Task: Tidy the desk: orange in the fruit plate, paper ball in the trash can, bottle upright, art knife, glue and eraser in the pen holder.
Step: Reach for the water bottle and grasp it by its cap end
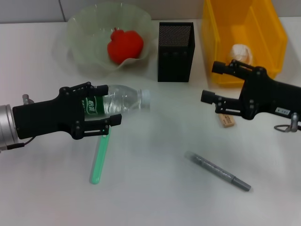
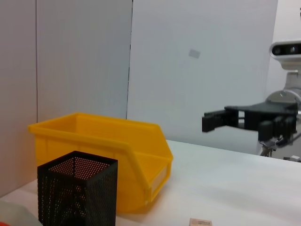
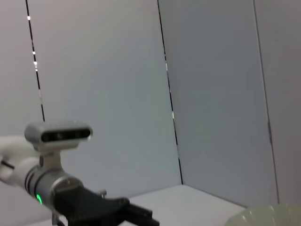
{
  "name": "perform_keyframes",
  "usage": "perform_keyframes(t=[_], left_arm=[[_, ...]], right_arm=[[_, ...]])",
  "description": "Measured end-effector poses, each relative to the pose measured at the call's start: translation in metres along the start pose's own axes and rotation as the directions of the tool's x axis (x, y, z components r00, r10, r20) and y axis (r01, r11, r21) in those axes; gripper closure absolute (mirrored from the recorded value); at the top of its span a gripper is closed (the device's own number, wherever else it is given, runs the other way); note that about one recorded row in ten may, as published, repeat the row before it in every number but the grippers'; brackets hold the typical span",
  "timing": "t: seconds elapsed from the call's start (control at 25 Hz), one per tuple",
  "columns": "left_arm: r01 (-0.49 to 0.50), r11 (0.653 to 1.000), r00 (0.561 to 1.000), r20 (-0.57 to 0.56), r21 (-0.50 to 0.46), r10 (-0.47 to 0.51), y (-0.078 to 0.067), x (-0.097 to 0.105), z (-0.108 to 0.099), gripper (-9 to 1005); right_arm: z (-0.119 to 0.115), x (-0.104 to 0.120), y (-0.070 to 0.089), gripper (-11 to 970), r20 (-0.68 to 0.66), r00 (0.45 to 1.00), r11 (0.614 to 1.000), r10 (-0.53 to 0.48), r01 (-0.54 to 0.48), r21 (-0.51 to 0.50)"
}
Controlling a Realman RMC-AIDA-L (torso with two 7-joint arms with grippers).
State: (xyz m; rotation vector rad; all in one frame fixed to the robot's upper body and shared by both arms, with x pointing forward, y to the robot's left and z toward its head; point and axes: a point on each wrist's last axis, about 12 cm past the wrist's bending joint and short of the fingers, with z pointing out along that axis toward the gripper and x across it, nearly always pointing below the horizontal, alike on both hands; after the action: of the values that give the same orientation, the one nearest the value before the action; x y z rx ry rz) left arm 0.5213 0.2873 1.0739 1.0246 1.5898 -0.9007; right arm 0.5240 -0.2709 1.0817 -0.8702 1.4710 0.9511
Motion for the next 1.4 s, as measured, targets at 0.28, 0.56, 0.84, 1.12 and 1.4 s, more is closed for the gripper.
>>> perform_keyframes(t=[0.28,0.56,0.84,1.12,1.4], left_arm=[[0.006,1.000,1.000,0.001,-0.001,-0.006,0.001,-0.001,0.001,222],[0.001,1.000,1.000,0.001,-0.004,-0.001,0.004,-0.004,0.003,224],[-0.004,1.000,1.000,-0.003,-0.001,0.004,0.006,-0.006,0.006,226],[-0.011,1.000,1.000,-0.004,-0.002,0.011,0.008,-0.008,0.008,229],[-0.016,1.000,1.000,-0.010,-0.006,0.016,0.011,-0.010,0.012,231]], right_arm=[[0.004,0.019,0.007,130,-0.024,0.999,0.999,-0.036,0.037,0.039],[0.011,0.038,0.014,132,-0.059,0.996,0.994,-0.070,0.075,0.075],[0.014,0.048,0.016,132,-0.099,0.992,0.990,-0.084,0.094,0.103],[0.020,0.058,0.015,132,-0.149,0.986,0.987,-0.080,0.100,0.129],[0.022,0.060,0.015,132,-0.163,0.984,0.986,-0.075,0.097,0.134]])
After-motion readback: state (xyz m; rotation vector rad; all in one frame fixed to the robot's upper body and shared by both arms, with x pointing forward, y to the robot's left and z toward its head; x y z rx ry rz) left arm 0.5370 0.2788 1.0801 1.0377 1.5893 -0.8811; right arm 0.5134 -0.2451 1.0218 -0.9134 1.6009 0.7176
